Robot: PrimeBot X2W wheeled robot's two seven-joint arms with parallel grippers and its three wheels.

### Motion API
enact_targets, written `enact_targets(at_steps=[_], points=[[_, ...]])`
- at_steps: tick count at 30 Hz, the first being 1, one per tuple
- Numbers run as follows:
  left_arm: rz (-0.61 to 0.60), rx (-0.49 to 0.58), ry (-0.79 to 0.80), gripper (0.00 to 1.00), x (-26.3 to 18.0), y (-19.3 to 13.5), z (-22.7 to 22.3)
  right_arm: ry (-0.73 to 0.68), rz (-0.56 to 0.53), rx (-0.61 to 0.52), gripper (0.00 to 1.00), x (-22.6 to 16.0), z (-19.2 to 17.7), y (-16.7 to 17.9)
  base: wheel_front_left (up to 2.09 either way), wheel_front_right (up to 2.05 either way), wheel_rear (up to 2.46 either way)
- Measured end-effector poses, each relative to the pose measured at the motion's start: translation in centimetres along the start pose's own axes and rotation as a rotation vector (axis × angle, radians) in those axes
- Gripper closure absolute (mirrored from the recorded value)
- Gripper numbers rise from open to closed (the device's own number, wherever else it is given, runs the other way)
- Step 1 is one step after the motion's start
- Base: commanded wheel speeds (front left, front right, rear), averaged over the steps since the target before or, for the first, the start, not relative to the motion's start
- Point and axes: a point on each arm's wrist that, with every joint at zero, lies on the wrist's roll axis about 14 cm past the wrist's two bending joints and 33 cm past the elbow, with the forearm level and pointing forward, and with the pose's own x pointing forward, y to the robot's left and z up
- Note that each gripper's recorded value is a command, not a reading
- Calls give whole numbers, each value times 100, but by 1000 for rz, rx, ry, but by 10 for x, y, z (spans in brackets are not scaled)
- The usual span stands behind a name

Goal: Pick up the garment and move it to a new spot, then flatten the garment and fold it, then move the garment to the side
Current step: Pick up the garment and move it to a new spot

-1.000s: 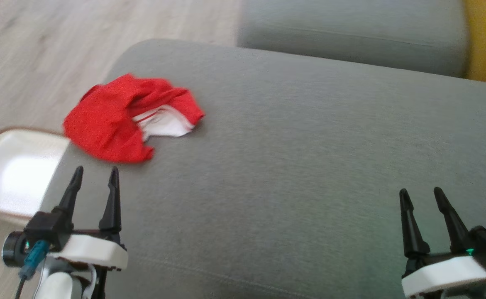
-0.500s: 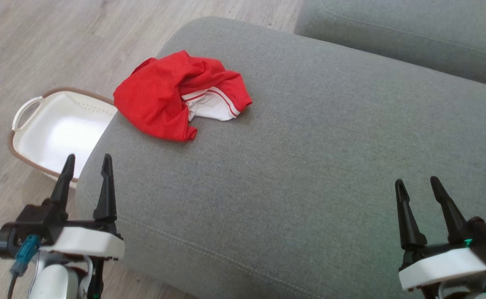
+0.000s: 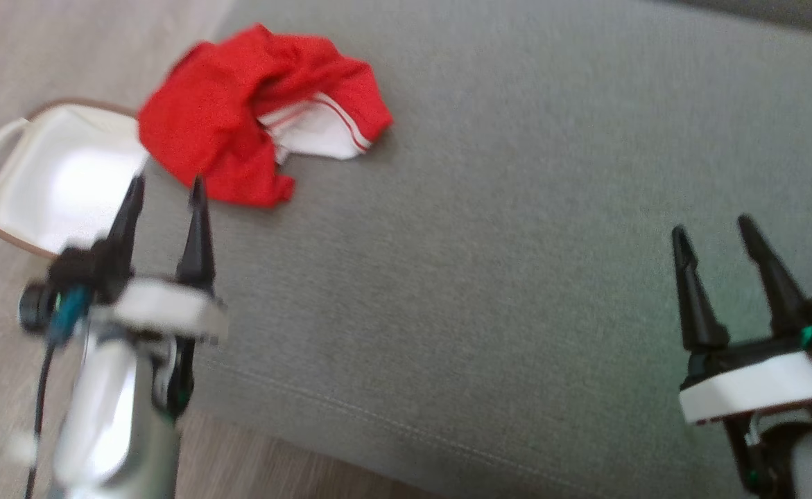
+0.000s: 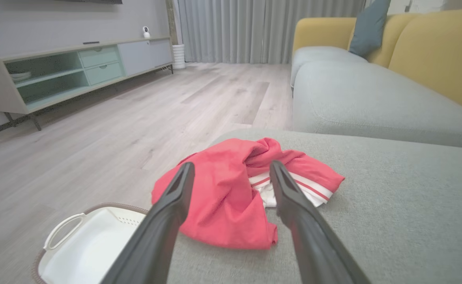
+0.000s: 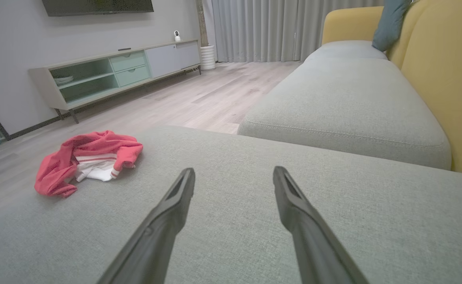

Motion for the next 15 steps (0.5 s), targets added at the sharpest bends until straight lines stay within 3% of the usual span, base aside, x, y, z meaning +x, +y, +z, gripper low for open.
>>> enact_targets(at_steps=[7,15], points=[[-101,13,210,0,70,-30,-61,78,-46,-2,0,12,-30,-35,0,0,0],[-98,8,599,0,81,-33,-146,141,-101,17,0,14,-56,-60,0,0,0]])
